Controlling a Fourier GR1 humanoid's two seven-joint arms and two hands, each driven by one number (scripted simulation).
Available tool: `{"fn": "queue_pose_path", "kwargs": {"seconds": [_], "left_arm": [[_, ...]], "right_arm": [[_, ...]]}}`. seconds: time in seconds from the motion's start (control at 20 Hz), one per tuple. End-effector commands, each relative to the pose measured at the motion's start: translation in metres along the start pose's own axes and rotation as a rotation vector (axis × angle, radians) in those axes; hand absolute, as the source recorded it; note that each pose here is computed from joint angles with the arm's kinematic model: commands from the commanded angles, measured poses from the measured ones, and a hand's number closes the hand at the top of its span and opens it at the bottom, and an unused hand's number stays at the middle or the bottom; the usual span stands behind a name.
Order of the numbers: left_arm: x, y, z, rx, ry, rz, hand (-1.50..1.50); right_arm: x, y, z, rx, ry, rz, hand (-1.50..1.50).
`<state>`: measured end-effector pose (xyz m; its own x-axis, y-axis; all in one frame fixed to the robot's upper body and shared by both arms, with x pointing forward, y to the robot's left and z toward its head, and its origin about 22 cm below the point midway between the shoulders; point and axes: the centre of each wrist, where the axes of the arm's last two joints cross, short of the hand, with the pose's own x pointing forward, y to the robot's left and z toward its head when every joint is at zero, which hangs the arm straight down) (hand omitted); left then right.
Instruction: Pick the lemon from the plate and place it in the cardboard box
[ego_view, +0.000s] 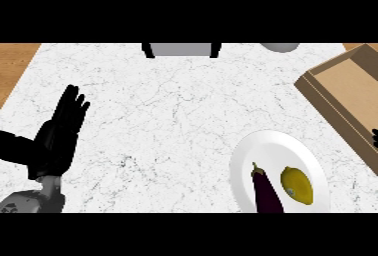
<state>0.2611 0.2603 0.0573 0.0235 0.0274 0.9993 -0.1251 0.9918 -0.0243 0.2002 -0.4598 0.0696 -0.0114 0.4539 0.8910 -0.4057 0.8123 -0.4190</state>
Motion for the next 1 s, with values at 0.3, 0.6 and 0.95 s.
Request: {"fn": "queue_pose_path", "kwargs": {"seconds": [0.3, 0.6, 0.95], "left_arm": [[-0.002, -0.004, 0.001, 0.003, -0.003, 0.013, 0.0], [0.001, -0.007, 0.006, -0.003, -0.011, 0.003, 0.0], [-0.004, 0.003, 0.006, -0.015, 0.008, 0.012, 0.0]], "right_arm": [[0.012, 0.047, -0.033, 0.037, 0.046, -0.03, -1.5], [-0.009, 0.061, -0.016, 0.0, 0.059, -0.012, -1.5], [-0.009, 0.051, -0.035, 0.013, 0.063, -0.031, -1.5]]}}
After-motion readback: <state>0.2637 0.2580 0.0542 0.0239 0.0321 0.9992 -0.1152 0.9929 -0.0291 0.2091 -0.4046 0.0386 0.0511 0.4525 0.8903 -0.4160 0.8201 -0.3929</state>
